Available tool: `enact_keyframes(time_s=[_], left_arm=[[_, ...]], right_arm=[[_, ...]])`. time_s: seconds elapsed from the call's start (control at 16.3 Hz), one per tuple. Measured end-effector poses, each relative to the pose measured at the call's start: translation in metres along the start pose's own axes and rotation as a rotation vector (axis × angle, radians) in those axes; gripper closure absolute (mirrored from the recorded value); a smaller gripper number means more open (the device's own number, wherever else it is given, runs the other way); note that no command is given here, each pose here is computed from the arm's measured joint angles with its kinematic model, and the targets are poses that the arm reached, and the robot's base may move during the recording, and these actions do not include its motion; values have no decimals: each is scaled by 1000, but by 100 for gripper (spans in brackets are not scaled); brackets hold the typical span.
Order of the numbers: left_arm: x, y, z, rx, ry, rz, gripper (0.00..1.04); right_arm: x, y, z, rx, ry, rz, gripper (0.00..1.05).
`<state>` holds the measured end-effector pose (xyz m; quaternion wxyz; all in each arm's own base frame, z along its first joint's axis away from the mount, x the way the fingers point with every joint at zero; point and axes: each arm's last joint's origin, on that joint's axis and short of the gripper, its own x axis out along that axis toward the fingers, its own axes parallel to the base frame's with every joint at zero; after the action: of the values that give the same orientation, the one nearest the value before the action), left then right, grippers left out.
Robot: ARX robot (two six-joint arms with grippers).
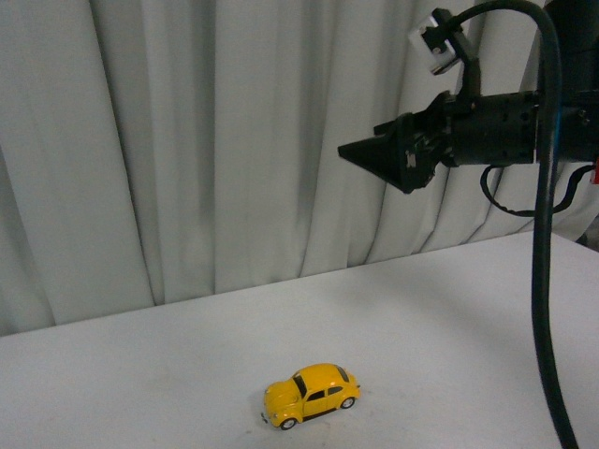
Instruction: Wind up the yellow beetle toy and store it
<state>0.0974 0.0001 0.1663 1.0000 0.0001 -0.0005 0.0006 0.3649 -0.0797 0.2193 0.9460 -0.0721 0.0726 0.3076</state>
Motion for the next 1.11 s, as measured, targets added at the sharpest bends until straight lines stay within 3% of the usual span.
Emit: enact_keyframes(time_s=[0.12, 0.49, 0.61, 0.92, 1.11], left_arm=[[0, 0, 0, 0, 0, 0, 7], [0, 0, 0, 0, 0, 0, 7], [0, 0, 0, 0, 0, 0, 7], [0, 0, 0, 0, 0, 0, 7], [0, 0, 0, 0, 0, 0, 7]], right_arm=[[14, -2, -7, -68, 86, 208, 7], [40, 4, -63, -222, 386, 546, 7], [48, 8, -77, -361, 435, 677, 7], [84, 13, -117, -429, 539, 802, 7], [100, 10, -121, -455, 549, 815, 7]])
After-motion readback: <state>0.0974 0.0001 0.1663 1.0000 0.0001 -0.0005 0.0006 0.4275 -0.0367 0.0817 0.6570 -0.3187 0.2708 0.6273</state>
